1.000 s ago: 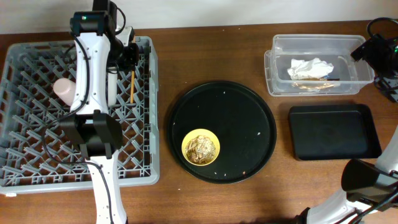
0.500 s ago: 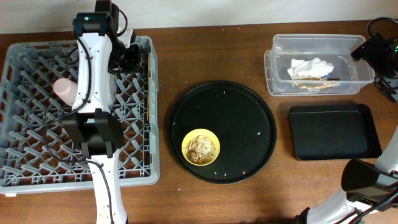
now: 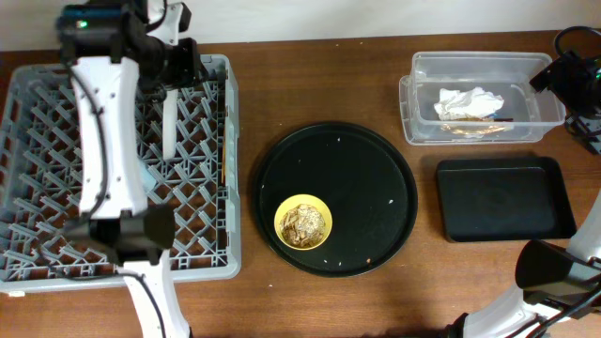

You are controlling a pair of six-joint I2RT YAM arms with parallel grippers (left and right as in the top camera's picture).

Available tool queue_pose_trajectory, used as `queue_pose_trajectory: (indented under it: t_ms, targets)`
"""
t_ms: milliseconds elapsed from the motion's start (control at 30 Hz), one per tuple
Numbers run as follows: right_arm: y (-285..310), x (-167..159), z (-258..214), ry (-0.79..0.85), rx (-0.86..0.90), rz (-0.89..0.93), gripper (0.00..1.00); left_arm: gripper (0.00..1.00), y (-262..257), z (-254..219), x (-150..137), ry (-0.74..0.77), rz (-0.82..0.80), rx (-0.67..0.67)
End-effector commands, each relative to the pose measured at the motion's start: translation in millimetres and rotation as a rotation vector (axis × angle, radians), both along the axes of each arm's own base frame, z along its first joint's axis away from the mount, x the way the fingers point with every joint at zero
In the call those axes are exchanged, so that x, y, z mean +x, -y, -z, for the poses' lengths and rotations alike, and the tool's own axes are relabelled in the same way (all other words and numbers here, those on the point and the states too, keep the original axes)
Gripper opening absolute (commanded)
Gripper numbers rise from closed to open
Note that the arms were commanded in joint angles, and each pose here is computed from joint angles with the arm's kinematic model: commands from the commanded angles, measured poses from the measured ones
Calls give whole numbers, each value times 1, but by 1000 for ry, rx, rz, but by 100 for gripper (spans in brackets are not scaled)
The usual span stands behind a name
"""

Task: Sort waste into correct bins and load items into the dishwasher rack

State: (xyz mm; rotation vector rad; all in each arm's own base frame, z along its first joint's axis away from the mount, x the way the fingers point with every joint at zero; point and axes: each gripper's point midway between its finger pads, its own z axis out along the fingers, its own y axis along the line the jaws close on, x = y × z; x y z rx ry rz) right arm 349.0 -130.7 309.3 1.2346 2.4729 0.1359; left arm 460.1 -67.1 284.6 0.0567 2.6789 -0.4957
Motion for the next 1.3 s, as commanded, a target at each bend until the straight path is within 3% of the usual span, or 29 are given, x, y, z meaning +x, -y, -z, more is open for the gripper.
queue_pose_trajectory:
  t_ms: [0,33,200,267,367,500,600,833,1033,1100,1167,1267]
  targets:
    - [3,-3,0,-9,-7,14,99,27,9,-48,-29,79,18,-53]
    - [3,-3,0,-9,-7,14,99,28,9,-56,-33,98,19,-54]
    - [3,-3,0,-9,-7,14,99,75,10,-94,-57,196,25,-46]
    - [3,-2,0,-8,-7,14,99,82,2,-102,-63,225,-4,-3]
    - [3,-3,0,-9,-7,13,99,99,-37,-114,-69,238,-217,56]
    - [3,-3,0,-9,-7,14,99,99,-102,-123,-77,229,-501,23]
    - [3,-3,0,-9,-7,14,99,99,-129,-123,-80,228,-572,31]
    - [3,-3,0,-9,-7,14,99,99,-150,-122,-84,228,-627,54]
    - [-25,7,-4,52,142,-48,99,99,-150,-122,-84,228,-627,53]
    - [-49,14,-10,109,234,-185,99,99,-150,-122,-84,228,-628,53]
    - [-106,23,-32,247,372,-506,99,99,-150,-122,-84,228,-627,53]
    - [-160,21,-38,258,399,-686,99,99,-150,-122,-84,228,-627,53]
